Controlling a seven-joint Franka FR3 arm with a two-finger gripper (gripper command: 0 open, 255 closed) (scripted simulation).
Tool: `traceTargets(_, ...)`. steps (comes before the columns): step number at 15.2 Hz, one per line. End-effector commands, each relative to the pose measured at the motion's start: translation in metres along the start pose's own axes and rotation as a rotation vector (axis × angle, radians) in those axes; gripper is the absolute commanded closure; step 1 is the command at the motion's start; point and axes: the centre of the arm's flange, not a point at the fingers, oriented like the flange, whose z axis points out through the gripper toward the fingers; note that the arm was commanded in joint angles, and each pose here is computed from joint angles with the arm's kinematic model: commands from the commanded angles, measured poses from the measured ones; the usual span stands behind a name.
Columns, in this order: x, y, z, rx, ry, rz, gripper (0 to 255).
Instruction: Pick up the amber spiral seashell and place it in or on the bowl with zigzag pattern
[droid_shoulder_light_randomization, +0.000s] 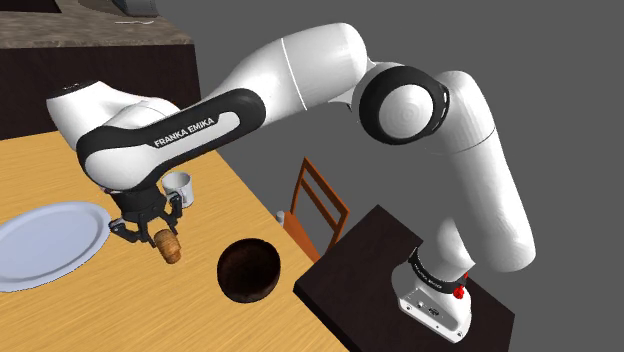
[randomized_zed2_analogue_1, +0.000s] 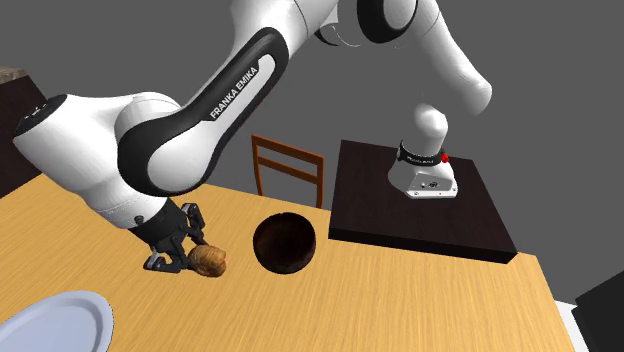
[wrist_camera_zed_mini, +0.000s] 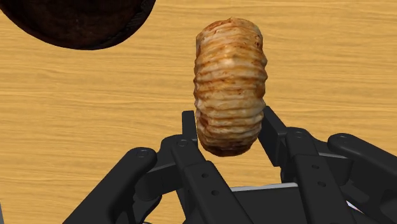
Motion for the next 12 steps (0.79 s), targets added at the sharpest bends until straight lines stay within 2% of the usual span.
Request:
traceTargets(1, -0.001, 0.001, -0.01, 0.0, 0.0, 0.0, 255)
traceTargets(6, -0.006, 0.004, -0.033, 0.0, 0.0, 0.0, 255)
traceTargets(12, -0.06, 0.06, -0.023, 0.0, 0.0, 0.0, 255)
